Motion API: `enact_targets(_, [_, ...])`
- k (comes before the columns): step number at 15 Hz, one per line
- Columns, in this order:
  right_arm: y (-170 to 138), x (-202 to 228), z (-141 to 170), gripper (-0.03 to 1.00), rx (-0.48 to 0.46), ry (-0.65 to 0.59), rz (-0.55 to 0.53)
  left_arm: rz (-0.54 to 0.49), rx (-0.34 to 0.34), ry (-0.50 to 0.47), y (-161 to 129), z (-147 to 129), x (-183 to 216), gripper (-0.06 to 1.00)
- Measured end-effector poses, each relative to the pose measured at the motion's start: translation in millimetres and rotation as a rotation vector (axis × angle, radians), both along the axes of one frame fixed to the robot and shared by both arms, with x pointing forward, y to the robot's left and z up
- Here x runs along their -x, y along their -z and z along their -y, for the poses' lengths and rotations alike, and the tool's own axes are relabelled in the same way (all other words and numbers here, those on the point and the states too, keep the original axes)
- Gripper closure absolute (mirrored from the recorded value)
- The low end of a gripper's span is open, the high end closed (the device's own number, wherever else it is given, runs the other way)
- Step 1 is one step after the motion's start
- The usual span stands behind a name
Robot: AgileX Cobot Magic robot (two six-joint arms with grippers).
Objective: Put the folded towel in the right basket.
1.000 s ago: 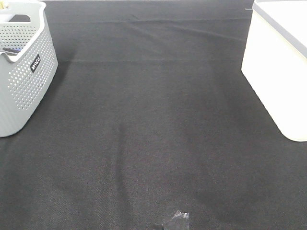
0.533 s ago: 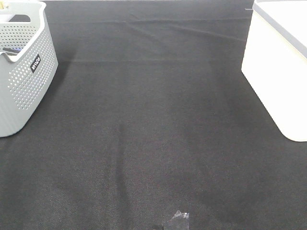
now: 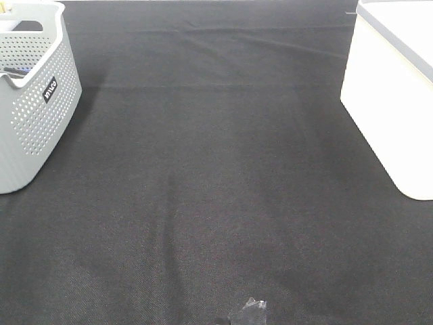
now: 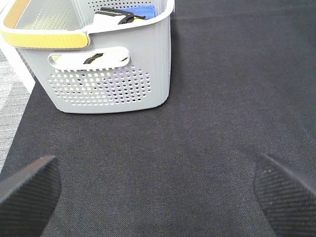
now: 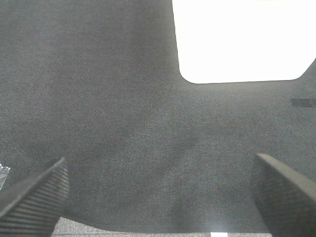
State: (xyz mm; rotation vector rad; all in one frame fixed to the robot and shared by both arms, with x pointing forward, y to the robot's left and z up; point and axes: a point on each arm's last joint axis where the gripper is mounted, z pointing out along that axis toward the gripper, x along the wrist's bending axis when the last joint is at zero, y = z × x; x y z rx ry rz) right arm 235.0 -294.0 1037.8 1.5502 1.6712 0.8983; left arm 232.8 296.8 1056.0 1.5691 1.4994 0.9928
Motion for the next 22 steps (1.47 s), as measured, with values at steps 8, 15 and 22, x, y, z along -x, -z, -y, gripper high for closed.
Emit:
enact_targets(8, [0.7, -0.3, 3.9, 0.01, -0.007, 0.055, -0.003, 0.0, 0.0, 0.0, 0.0, 0.0, 0.0, -0.05])
enact_targets(15, [0.7, -0.3, 3.9, 0.01, -0.007, 0.055, -0.003, 0.0, 0.0, 0.0, 0.0, 0.0, 0.0, -0.05])
enact_targets(22, [0.7, -0.3, 3.9, 0.01, -0.007, 0.055, -0.003, 0.0, 0.0, 0.0, 0.0, 0.0, 0.0, -0.05])
